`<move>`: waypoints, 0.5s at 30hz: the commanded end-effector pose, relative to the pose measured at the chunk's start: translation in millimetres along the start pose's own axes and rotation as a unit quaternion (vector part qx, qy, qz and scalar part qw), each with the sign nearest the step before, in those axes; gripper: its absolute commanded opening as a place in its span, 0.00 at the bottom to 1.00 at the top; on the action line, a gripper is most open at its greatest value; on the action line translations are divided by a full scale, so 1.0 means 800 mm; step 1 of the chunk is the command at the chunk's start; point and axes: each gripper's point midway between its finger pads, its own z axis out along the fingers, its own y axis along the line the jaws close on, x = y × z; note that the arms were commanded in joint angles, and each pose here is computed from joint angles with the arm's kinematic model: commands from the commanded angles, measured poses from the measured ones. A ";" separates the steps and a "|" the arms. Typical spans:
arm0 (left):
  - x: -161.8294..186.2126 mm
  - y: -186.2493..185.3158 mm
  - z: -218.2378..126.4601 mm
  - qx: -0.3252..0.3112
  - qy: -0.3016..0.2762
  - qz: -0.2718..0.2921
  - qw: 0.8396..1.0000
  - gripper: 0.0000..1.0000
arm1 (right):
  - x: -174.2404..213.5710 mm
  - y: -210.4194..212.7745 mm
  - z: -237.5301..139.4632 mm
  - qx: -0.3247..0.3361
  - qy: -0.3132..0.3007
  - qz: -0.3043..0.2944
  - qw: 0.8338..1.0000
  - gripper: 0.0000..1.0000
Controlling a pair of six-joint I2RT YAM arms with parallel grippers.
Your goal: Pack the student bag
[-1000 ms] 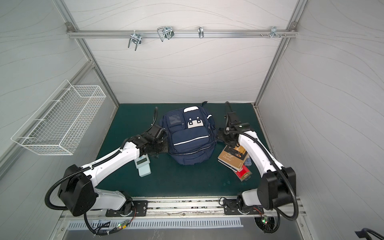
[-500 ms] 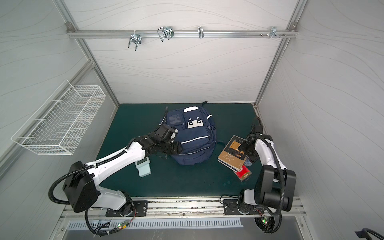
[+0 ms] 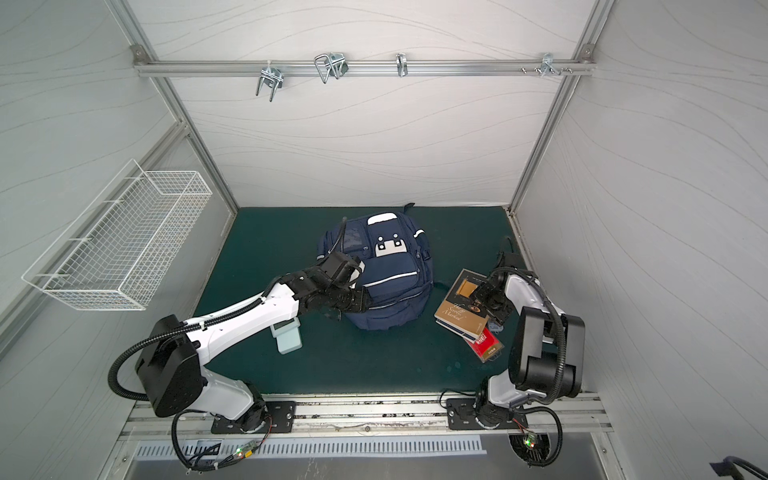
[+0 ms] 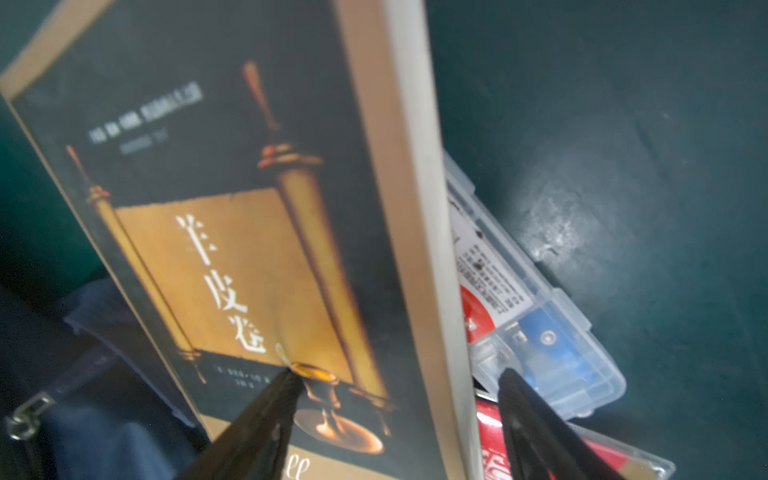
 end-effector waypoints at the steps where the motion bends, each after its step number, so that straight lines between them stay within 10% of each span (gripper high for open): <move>1: -0.019 -0.024 -0.005 0.025 -0.019 0.005 0.999 0.42 | -0.026 0.000 -0.001 -0.012 -0.032 -0.002 0.999 0.85; 15: -0.013 -0.023 0.008 0.031 -0.009 0.005 0.999 0.39 | -0.057 0.032 0.015 -0.133 -0.030 0.008 0.991 0.54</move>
